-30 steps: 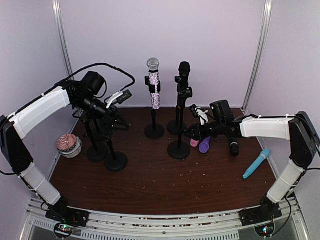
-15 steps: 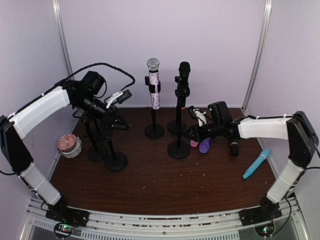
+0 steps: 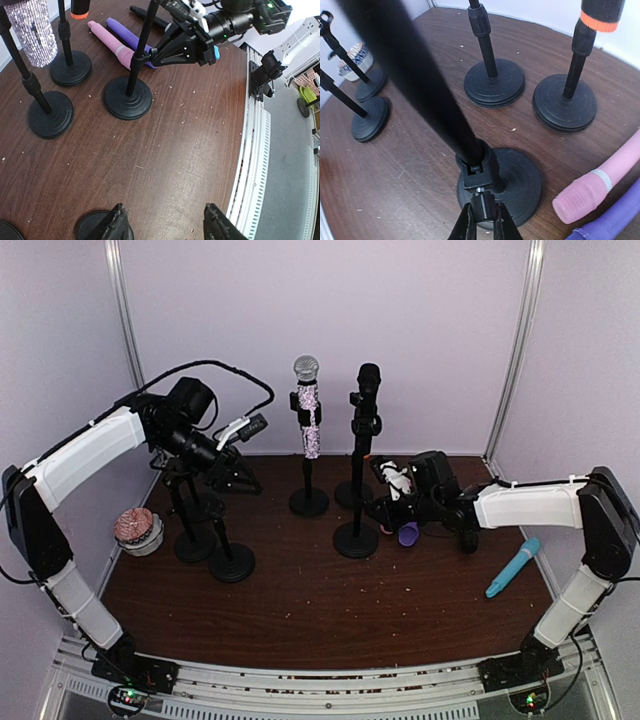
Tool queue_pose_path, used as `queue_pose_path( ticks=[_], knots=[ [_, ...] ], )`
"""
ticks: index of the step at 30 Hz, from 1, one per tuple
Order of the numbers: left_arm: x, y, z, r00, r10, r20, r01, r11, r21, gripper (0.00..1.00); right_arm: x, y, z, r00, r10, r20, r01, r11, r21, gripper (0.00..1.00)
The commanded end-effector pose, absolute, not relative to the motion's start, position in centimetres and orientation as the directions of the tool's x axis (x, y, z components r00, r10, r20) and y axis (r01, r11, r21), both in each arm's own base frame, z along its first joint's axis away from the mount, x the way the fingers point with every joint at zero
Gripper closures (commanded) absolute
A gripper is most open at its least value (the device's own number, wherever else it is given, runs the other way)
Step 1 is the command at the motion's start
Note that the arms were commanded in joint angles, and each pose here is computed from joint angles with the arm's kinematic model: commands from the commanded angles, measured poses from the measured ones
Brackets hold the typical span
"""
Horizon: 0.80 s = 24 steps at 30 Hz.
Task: Remove the microphone from the stand
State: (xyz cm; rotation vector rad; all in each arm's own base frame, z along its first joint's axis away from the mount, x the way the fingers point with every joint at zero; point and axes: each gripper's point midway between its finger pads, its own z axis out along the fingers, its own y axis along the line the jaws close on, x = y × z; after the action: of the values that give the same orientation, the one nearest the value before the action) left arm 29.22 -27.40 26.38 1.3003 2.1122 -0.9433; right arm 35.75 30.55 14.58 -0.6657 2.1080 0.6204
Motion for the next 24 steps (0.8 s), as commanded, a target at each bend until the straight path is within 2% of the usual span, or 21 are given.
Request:
queue_pose_path(
  ticks=[1,6,12,19,24],
  knots=[
    [29.8,-27.7,26.8,-0.434,0.552,-0.712,0.9,0.304,-0.313,0.46,36.3,28.6,15.3,-0.423,-0.346,-0.837,-0.574,0.818,-0.049,1.0],
    [29.8,-27.6,26.7,-0.435,0.555,-0.709,0.899,0.307,-0.311,0.46,36.6,27.2,16.1,-0.365,-0.43,-0.825,-0.494,0.841,-0.22,1.0],
    [29.7,-27.4,26.7,-0.435,0.557,-0.708,0.899,0.313,-0.306,0.46,36.2,27.5,17.5,-0.26,-0.569,-0.78,-0.45,0.786,-0.423,1.0],
    [29.5,-27.3,26.6,-0.436,0.559,-0.705,0.898,0.318,-0.303,0.46,35.4,28.9,17.4,-0.164,-0.772,-0.614,-0.395,0.621,-0.677,1.0],
    [29.4,-27.1,26.7,-0.431,0.564,-0.705,0.901,0.316,-0.298,0.46,34.9,29.9,16.6,-0.132,-0.853,-0.504,-0.377,0.514,-0.771,1.0]
  ],
)
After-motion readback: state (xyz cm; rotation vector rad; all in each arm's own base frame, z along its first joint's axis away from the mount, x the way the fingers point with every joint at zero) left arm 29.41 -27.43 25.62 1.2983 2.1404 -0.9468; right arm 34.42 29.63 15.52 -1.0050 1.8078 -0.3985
